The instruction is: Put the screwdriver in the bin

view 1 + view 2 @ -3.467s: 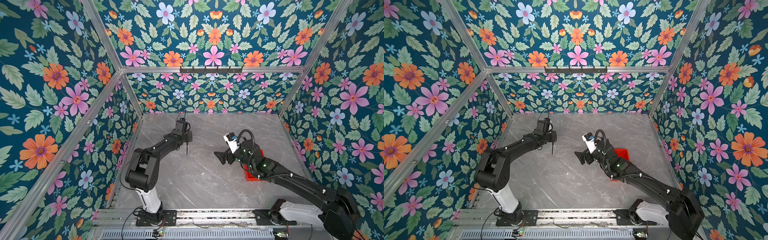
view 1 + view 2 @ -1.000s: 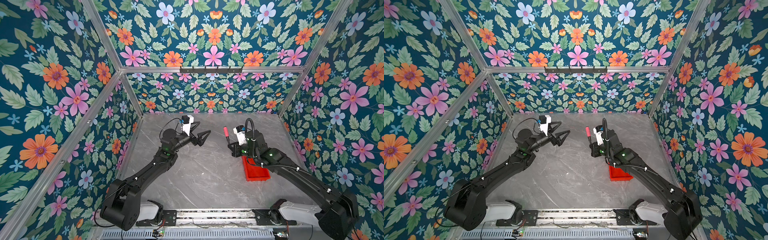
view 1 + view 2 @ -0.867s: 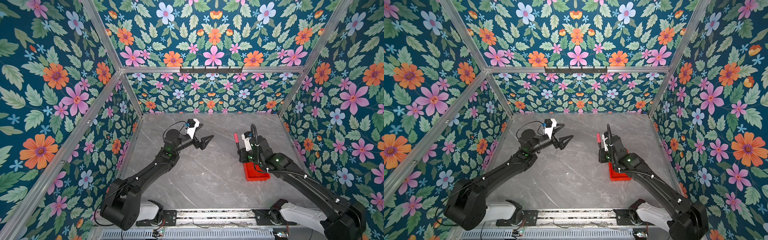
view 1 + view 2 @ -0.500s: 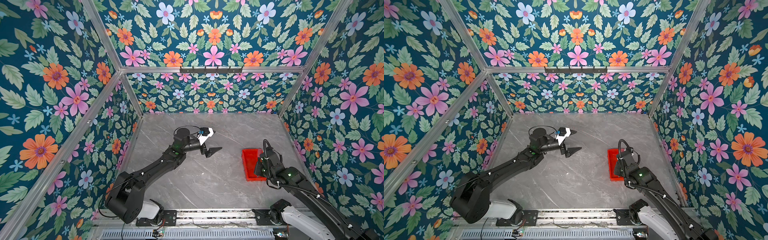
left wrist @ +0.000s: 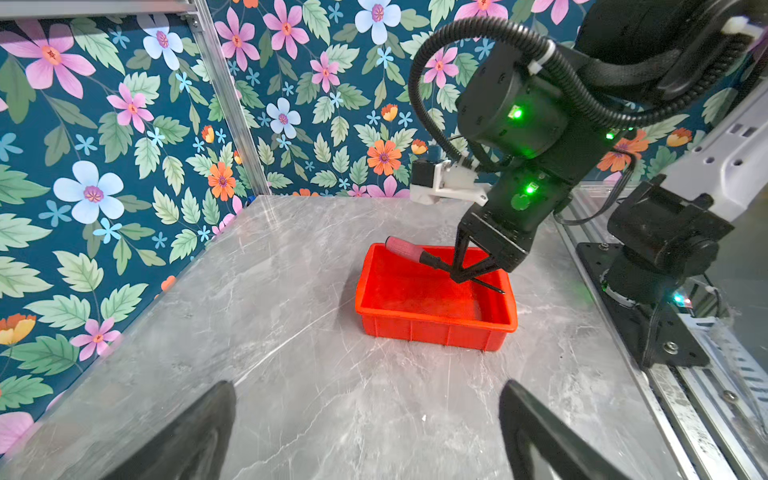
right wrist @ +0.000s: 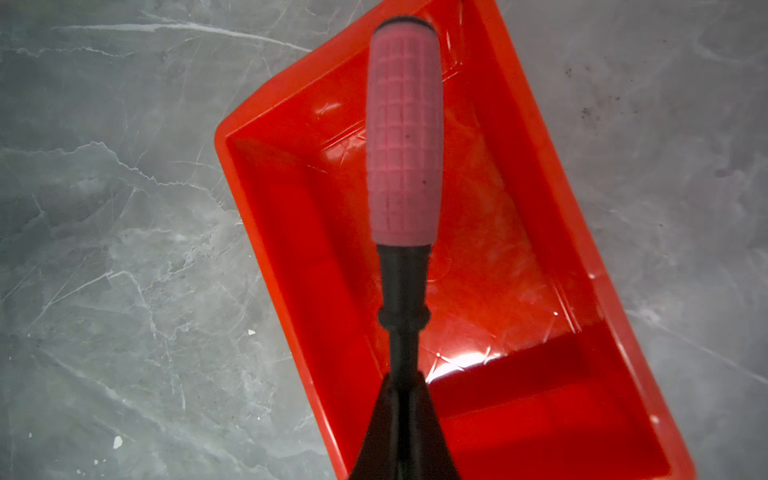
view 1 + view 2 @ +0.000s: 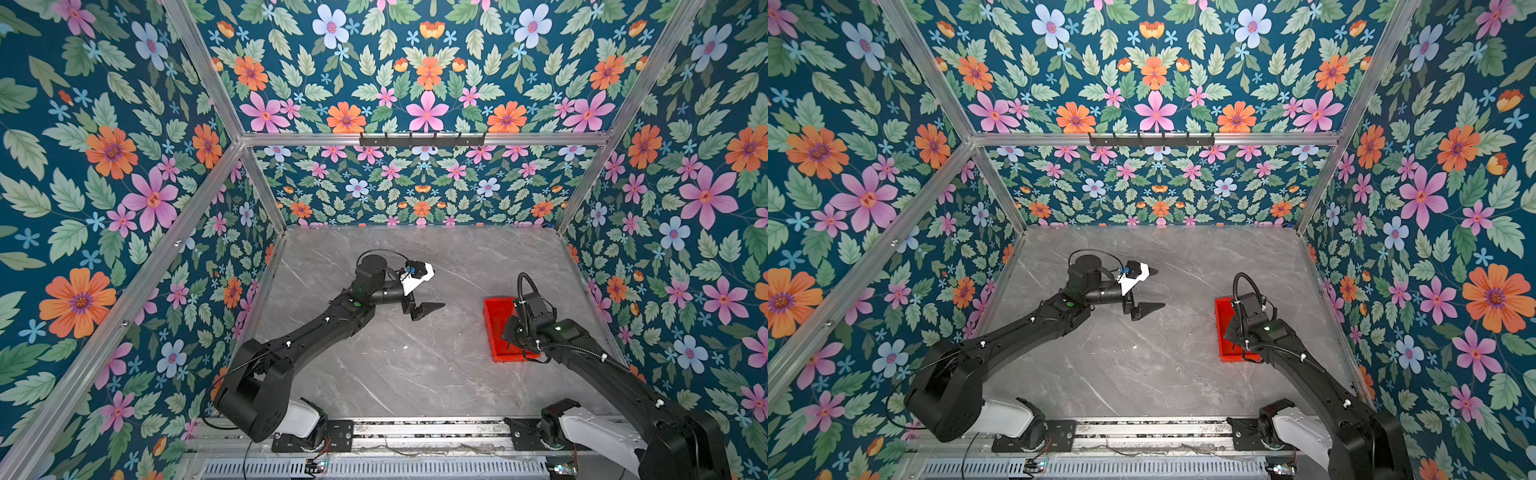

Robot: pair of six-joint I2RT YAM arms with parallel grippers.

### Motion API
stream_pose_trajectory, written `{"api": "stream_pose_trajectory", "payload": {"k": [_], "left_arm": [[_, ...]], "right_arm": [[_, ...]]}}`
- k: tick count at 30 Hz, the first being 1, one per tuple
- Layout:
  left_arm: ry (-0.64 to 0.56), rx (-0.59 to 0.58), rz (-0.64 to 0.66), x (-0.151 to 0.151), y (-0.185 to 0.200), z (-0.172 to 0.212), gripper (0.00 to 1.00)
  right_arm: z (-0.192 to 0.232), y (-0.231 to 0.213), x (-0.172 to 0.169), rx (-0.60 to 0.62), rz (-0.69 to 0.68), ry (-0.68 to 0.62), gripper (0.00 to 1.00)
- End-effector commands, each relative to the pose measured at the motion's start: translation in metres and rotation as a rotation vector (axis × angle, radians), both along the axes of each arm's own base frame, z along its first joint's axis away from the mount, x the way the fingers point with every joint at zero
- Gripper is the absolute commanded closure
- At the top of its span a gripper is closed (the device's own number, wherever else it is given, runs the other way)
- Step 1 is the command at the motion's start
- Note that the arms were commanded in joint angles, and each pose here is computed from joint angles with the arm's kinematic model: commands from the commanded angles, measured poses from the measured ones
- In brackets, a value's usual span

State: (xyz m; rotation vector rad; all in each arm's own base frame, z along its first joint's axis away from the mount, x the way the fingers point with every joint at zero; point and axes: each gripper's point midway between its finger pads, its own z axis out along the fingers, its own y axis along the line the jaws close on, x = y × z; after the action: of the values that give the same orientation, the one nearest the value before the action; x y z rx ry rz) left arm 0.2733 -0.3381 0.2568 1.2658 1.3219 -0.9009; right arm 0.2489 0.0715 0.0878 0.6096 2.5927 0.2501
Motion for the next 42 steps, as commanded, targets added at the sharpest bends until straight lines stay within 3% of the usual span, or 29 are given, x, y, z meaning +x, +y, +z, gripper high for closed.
{"api": "stream_pose_trajectory", "payload": {"k": [1,15,16,23,27,32,37,42], "left_arm": [[-0.017,0.006,-0.010,-0.004,0.000,0.001,0.00],[-0.023,0.040,-0.027,-0.007,-0.002,-0.006,0.00],[-0.022,0.041,-0.026,-0.007,-0.002,-0.006,0.00],[-0.020,0.028,0.025,0.000,0.002,-0.007,0.00],[0.019,-0.014,0.106,0.015,0.013,-0.005,0.00],[0.124,-0.130,0.338,0.064,0.065,-0.007,0.00],[0.162,-0.158,0.721,0.113,0.155,-0.030,0.00],[0.153,-0.062,1.138,0.131,0.256,-0.065,0.00]], "right_arm": [[0.002,0.007,0.015,0.038,-0.023,-0.030,1.00],[-0.031,0.008,0.028,0.003,-0.047,0.059,1.00],[-0.032,0.008,0.029,0.002,-0.048,0.062,0.97],[-0.018,0.004,0.026,-0.017,-0.027,0.029,0.49],[0.003,0.004,0.028,-0.018,0.016,-0.045,0.32],[0.048,0.005,0.046,-0.056,0.121,-0.255,0.11],[0.085,-0.008,0.074,-0.179,0.187,-0.477,0.01],[0.098,-0.035,0.098,-0.266,0.154,-0.606,0.01]]}}
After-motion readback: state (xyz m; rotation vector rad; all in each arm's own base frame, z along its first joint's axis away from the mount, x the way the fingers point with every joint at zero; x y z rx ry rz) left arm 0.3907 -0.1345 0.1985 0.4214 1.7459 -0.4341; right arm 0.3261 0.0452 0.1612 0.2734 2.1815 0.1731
